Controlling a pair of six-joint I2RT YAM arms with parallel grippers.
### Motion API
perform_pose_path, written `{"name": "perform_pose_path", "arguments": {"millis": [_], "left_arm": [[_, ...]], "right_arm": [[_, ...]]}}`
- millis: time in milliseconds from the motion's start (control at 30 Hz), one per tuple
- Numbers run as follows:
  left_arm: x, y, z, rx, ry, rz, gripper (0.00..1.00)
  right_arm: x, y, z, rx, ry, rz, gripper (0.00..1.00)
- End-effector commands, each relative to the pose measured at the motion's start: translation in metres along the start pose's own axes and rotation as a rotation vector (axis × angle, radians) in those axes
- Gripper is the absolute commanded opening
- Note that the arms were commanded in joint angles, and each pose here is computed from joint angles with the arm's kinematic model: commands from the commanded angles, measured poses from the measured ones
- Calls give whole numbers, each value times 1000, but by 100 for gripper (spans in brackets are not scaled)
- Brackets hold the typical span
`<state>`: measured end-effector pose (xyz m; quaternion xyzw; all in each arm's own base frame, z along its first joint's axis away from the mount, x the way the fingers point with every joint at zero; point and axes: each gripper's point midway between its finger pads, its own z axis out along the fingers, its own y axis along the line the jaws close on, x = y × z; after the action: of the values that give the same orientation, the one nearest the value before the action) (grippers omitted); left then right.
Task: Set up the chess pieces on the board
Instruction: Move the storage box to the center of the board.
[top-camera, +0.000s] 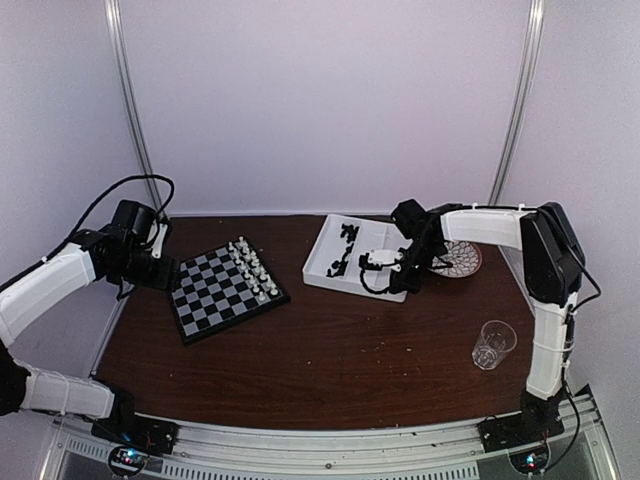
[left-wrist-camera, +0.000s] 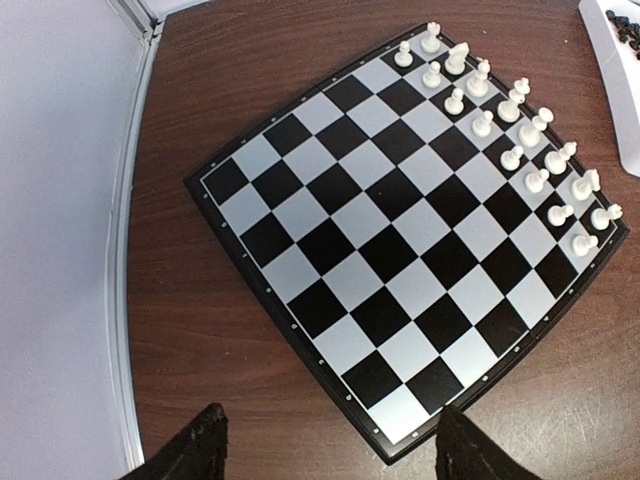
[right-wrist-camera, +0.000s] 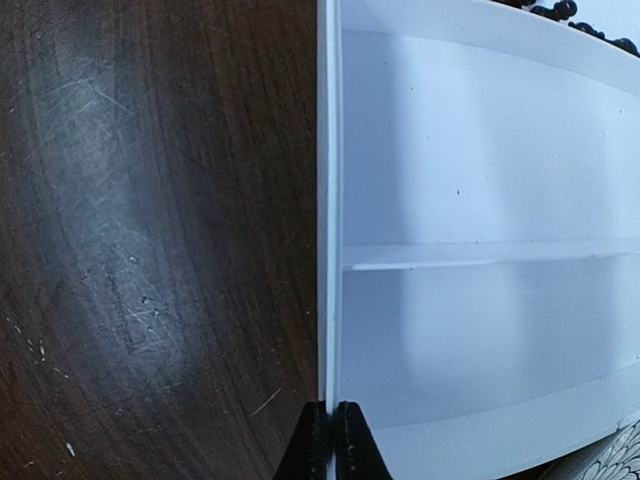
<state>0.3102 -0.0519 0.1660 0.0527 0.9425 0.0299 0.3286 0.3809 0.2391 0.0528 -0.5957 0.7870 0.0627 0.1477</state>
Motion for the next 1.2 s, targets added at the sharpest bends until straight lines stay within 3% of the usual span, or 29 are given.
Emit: {"name": "perform_pose_path", "arguments": {"millis": [0, 567, 1033, 1100, 1167], "left_arm": [[-15, -4, 0, 28, -38, -26, 71], [-20, -18, 7, 100, -28, -31, 71], [-23, -13, 29, 82, 18, -82, 73], [-29, -6, 41, 91, 46, -167, 73], [-37, 8, 59, 25, 78, -227, 73]], "right_arm": [[28, 38, -7, -100, 56, -29, 0], [139, 122, -54, -87, 228, -7, 0], [180, 119, -75, -33, 270, 12, 0], [175, 118, -82, -23, 248, 7, 8], [161, 121, -96, -33, 181, 10, 23]]}}
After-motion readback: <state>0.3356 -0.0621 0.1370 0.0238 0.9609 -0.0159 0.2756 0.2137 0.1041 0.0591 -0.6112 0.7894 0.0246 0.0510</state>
